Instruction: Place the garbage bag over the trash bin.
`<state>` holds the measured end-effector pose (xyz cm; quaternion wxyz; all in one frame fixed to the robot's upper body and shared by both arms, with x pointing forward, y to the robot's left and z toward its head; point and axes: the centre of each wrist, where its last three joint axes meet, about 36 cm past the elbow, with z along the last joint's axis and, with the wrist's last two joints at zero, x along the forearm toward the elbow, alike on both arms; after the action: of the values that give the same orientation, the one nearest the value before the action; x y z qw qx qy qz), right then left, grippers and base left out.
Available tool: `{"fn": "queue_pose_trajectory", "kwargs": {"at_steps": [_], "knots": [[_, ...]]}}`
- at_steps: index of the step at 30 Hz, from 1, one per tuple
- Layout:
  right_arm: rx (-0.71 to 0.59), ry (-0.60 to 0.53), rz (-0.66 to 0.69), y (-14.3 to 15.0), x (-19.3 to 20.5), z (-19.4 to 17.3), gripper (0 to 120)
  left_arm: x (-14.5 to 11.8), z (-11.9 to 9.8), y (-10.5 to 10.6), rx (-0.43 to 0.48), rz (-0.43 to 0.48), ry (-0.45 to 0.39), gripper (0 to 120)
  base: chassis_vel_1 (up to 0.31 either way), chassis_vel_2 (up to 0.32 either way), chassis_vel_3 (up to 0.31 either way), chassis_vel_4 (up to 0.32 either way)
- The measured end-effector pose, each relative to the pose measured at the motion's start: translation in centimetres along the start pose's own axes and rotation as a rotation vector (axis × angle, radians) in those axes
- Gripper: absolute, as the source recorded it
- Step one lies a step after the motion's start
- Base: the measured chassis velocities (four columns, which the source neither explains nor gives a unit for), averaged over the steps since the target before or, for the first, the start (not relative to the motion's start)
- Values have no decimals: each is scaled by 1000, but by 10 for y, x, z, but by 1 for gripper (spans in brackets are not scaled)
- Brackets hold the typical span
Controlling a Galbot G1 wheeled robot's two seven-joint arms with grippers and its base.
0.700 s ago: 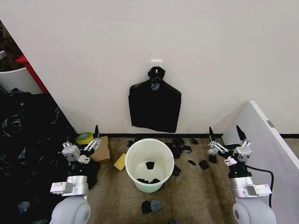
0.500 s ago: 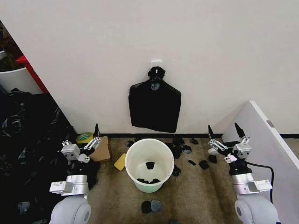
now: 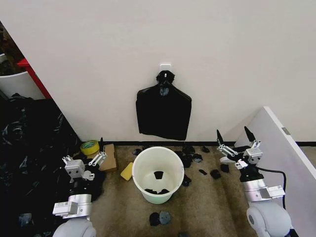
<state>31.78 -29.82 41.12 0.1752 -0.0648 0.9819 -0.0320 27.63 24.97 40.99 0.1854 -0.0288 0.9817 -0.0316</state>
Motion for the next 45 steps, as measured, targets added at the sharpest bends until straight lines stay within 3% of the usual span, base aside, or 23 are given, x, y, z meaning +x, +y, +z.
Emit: {"fn": "queue_pose_trajectory", "kwargs": {"at_steps": [11,22,27,31,37,38,44,45], "knots": [[-44,30,43,11,10,3,100,2,-7,5,29,1,-25,100,0,0,0,0],[-8,51,9,4,12,1,100,3,-6,-6,24,20,-24,100,0,0,0,0],[-44,117,35,19,4,-5,100,7,-8,-5,19,35,-18,100,0,0,0,0],[-149,151,50,34,-15,-6,100,9,-12,-4,17,33,-21,100,0,0,0,0],[-496,163,8,71,-65,7,100,14,-15,-1,10,-14,-4,100,0,0,0,0],[-496,163,8,71,-65,7,100,14,-15,-1,10,-14,-4,100,0,0,0,0],[-842,169,-48,107,-127,0,100,15,-19,-2,18,-58,-4,100,0,0,0,0],[-842,169,-48,107,-127,0,100,15,-19,-2,18,-58,-4,100,0,0,0,0]]}}
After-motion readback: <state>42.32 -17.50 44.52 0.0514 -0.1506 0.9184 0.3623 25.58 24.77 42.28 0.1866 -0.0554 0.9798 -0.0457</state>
